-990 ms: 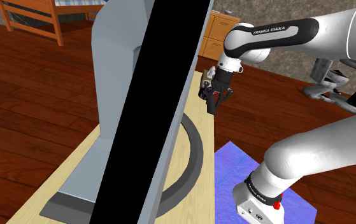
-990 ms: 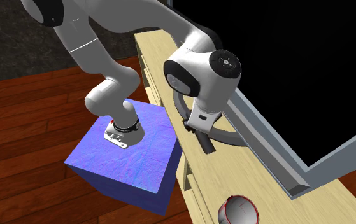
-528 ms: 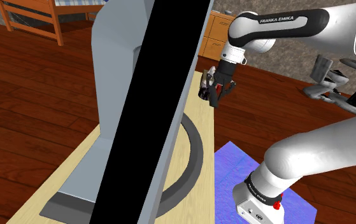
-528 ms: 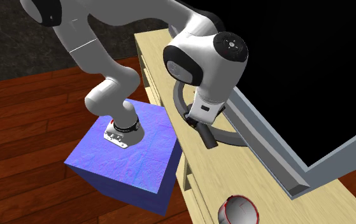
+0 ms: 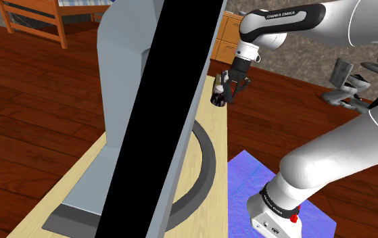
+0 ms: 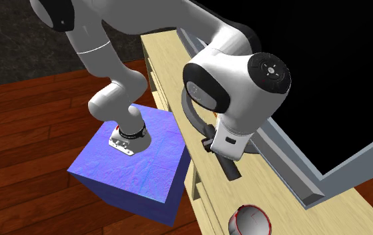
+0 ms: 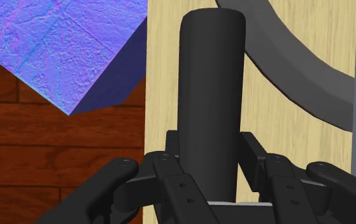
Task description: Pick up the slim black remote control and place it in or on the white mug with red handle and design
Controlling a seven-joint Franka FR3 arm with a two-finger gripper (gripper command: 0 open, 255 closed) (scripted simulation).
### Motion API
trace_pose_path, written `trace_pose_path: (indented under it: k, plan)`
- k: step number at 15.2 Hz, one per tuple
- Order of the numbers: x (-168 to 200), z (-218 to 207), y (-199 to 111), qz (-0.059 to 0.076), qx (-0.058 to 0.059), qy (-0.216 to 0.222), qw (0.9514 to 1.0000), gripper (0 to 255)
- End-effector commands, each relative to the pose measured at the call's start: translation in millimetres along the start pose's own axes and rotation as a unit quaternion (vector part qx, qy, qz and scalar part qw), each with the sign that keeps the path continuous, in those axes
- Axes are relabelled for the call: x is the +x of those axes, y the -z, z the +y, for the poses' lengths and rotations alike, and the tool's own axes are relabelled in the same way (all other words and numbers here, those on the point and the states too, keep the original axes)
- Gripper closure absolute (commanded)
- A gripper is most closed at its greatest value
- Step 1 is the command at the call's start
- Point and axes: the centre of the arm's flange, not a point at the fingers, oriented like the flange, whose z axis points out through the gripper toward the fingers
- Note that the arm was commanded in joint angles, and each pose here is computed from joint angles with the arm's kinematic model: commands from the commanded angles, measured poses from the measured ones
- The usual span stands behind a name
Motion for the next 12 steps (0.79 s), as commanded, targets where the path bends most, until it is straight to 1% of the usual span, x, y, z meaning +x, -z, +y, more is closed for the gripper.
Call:
trace_pose_path:
  k: [1,12]
  plan:
    - [23,2,6,0.000,0.000,0.000,1.0000,255]
    - [165,10,32,0.000,0.000,0.000,1.0000,255]
